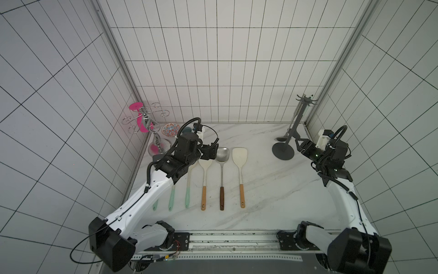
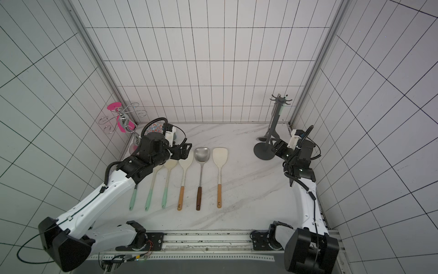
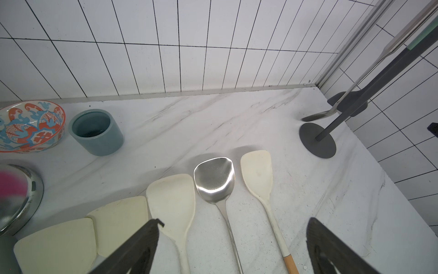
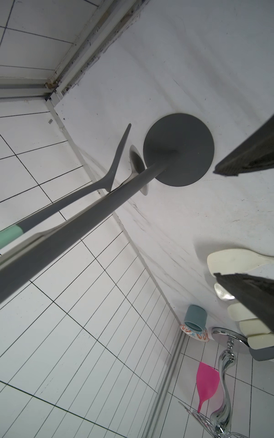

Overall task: Take the spatula off the kitchen utensil rack
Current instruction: Take off the spatula from the rack.

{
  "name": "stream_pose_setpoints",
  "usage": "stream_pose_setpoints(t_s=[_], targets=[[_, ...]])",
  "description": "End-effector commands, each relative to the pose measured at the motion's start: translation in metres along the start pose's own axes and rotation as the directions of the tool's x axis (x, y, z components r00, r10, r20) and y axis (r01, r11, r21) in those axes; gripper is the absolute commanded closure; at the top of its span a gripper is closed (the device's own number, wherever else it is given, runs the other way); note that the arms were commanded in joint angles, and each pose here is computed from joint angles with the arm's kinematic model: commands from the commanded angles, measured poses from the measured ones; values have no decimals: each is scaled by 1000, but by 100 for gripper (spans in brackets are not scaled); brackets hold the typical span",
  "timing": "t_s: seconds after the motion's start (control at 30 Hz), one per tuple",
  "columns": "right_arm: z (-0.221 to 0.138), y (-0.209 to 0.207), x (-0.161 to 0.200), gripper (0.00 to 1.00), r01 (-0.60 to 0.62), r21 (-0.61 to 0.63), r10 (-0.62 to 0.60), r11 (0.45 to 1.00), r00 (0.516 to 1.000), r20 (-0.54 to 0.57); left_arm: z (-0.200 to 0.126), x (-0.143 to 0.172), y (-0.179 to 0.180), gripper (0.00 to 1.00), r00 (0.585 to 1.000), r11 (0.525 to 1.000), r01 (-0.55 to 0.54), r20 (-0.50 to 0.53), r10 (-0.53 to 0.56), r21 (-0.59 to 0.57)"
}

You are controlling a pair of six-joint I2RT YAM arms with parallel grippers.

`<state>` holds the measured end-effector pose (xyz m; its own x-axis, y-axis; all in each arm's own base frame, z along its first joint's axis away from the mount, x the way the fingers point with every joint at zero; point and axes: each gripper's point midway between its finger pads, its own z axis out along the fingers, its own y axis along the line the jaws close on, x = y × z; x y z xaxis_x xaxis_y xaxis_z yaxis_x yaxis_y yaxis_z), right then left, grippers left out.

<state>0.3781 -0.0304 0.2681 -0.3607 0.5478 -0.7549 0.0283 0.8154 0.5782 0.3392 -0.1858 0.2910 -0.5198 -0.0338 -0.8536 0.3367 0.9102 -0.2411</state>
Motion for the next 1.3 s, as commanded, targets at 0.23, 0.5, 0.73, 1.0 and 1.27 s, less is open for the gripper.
stream_pose_setpoints(t_s=[0.23, 0.5, 0.73, 1.0, 1.27], targets=[[18, 21, -105, 45, 102, -142, -73, 985, 978, 194, -3, -4, -4, 2, 999, 999, -34, 27, 33, 32], [53, 12, -130, 45, 170, -175, -124, 970, 961, 246, -1, -2, -5, 2, 999, 999, -39, 22, 38, 38], [78, 6, -125, 47, 243, -217, -193, 945, 955, 227, 0, -1, -5, 2, 999, 998, -41, 18, 41, 39], [95, 7, -117, 61, 322, -286, -257, 903, 936, 243, 4, 2, -5, 2, 999, 998, -44, 7, 44, 38], [118, 10, -115, 68, 359, -305, -295, 882, 926, 236, 7, 4, -3, 2, 999, 998, -47, -2, 48, 30]])
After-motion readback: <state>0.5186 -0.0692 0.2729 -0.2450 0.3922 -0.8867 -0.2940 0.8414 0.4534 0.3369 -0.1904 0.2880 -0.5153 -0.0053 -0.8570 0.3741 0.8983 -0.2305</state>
